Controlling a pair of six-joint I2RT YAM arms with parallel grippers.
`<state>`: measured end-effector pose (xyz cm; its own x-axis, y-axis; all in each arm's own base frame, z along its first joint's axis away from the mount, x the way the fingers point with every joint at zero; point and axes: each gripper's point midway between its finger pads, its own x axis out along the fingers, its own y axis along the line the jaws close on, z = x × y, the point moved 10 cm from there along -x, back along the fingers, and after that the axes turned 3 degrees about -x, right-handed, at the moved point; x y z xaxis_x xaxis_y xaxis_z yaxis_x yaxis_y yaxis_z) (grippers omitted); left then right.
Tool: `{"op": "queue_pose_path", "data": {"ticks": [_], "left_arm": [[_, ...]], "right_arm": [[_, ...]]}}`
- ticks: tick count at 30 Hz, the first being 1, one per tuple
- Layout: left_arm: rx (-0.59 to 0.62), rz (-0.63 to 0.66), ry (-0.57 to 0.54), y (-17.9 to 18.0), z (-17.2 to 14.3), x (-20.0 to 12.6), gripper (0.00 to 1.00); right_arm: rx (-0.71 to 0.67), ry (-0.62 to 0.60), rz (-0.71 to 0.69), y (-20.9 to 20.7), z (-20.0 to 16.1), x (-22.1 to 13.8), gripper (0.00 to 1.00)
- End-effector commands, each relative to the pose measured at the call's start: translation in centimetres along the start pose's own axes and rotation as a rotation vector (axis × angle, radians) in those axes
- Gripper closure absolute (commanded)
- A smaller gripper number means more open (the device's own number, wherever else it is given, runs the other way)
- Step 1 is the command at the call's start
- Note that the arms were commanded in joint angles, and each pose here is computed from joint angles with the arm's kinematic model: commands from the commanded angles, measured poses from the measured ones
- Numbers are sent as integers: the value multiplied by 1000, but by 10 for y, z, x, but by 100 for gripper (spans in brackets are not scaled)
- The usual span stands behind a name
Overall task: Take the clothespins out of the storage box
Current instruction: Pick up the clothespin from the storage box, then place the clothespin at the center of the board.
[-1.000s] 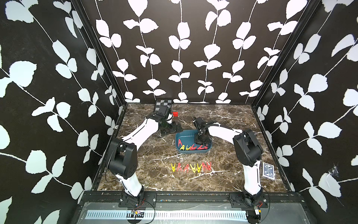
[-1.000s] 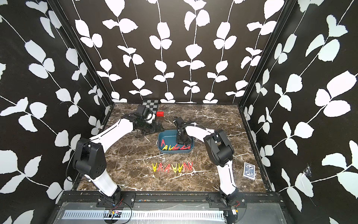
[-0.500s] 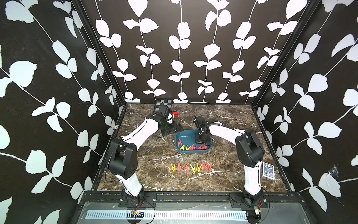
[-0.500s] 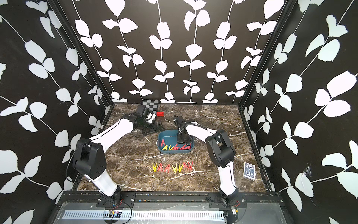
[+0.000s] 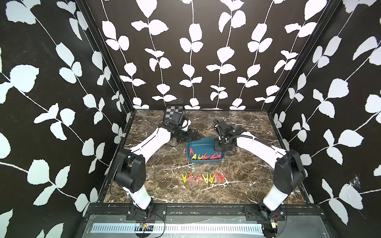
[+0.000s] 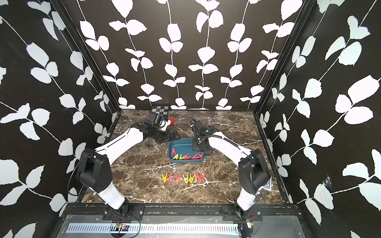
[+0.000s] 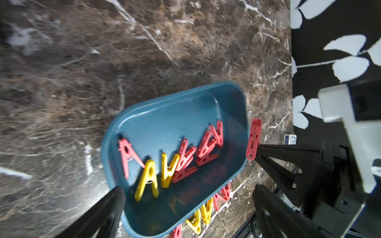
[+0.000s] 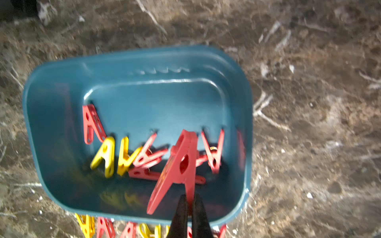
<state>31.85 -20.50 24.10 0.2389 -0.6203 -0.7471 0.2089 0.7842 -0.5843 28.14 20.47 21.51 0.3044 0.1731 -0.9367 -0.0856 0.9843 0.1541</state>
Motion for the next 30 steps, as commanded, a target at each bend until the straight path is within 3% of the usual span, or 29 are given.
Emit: {"op": "queue_pose_path", "data": {"ticks": [1, 12, 30], "left_arm": [[58, -48, -40, -18, -4, -18, 1], [70, -49, -56, -28, -24, -28, 1], [21, -3, -84, -17, -58, -45, 1]], "right_arm": [[-4, -11, -34, -10, -21, -16, 100], [-28, -22, -34, -42, -86, -32, 100], [-102, 134, -129, -52, -143, 24, 100]]}}
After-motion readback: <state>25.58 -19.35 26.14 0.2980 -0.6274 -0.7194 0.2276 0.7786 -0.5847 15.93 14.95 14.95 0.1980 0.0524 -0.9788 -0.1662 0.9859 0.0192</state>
